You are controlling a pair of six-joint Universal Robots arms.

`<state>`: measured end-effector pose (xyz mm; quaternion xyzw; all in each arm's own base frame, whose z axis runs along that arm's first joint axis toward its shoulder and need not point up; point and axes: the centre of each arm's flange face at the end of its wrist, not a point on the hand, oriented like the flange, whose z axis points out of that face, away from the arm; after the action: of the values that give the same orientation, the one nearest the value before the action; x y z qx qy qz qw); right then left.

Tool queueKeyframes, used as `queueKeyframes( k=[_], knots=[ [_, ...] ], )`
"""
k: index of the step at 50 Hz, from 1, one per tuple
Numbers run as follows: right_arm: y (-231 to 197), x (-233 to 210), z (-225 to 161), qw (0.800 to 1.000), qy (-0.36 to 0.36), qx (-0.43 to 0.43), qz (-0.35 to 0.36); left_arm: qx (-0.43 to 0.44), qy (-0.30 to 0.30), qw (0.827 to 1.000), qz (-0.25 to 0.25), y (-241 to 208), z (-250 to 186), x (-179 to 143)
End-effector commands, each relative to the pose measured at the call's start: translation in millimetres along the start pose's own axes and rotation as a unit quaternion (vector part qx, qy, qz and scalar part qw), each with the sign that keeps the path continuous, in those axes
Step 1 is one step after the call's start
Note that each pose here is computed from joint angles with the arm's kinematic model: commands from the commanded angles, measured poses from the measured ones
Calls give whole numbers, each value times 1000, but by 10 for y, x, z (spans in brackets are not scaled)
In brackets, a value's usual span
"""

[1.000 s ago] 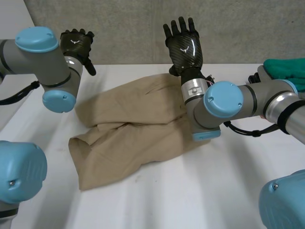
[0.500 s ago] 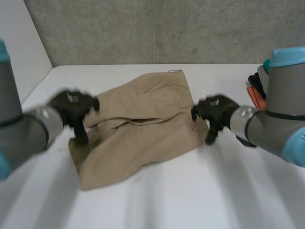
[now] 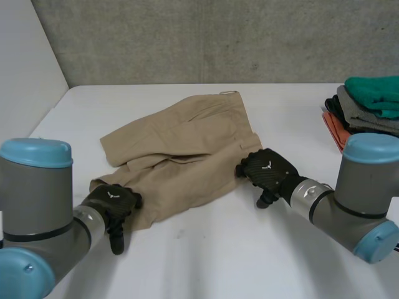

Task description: Fold the laundry.

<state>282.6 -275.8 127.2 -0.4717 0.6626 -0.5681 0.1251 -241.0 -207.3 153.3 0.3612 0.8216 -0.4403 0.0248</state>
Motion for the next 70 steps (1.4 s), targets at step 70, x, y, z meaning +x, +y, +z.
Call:
queueKeyframes(
  k=[70],
  knots=[
    [-1755,1373,-346,961,232,141,55,331,-164,929,-2,-2123,-775,-1019]
  ],
)
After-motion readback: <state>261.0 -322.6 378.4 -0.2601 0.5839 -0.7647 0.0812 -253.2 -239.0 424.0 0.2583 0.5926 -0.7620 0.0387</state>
